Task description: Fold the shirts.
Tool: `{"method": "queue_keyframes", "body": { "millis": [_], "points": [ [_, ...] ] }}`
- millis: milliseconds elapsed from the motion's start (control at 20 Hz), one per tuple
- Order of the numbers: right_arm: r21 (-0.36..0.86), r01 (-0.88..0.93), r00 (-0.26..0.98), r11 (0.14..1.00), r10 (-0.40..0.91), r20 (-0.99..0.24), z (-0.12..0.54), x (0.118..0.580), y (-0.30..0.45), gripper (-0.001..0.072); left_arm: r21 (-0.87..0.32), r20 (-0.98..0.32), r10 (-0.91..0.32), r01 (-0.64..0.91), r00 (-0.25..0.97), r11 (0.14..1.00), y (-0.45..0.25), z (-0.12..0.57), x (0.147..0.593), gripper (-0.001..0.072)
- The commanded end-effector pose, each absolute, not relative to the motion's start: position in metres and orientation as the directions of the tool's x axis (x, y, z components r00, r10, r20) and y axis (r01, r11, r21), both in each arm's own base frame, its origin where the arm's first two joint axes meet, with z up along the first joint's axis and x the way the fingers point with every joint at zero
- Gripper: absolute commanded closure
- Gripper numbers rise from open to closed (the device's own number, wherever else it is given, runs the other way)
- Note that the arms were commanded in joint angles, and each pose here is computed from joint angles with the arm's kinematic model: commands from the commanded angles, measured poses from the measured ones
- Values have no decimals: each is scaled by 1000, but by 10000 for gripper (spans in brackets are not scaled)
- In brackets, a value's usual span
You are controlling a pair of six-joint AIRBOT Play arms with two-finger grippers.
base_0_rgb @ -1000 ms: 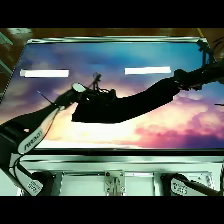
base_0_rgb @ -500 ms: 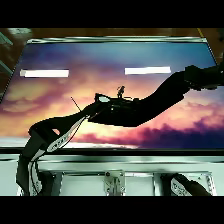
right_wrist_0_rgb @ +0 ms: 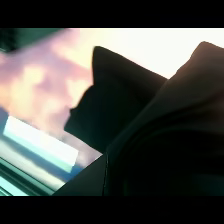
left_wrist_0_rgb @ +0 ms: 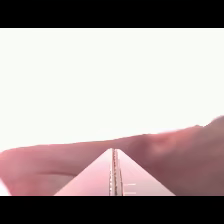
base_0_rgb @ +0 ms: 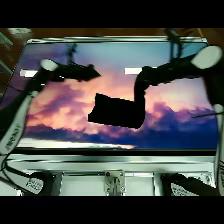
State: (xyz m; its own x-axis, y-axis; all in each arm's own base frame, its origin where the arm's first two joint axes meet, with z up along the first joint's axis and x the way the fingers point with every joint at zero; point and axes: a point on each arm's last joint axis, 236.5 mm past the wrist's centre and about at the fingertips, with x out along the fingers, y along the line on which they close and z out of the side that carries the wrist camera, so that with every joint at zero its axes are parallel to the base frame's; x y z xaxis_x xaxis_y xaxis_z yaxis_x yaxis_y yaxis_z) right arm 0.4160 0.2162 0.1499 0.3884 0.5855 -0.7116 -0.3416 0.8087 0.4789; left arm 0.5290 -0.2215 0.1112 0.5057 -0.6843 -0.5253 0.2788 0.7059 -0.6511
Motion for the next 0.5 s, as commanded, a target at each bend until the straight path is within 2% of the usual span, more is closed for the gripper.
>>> {"method": "queue_keyframes", "body": {
  "millis": [0,200,250,350,450],
  "points": [
    [555,-372,373,744,668,-644,98,443,314,646,-377,-561,-294,77,774,923,-41,196,527,674],
    [731,-225,236,644,764,-600,7,430,405,646,-336,-421,-120,-31,899,941,39,288,480,673],
    [762,-184,204,621,783,-588,-8,424,417,618,-338,-397,-100,-43,912,940,46,303,470,674],
    [795,-144,140,589,808,-573,-25,417,421,172,-330,-380,-95,-39,920,943,45,317,456,674],
    [796,-130,69,591,806,-588,-27,411,400,154,-329,-405,-116,-26,907,944,37,313,451,673]
  ]
}}
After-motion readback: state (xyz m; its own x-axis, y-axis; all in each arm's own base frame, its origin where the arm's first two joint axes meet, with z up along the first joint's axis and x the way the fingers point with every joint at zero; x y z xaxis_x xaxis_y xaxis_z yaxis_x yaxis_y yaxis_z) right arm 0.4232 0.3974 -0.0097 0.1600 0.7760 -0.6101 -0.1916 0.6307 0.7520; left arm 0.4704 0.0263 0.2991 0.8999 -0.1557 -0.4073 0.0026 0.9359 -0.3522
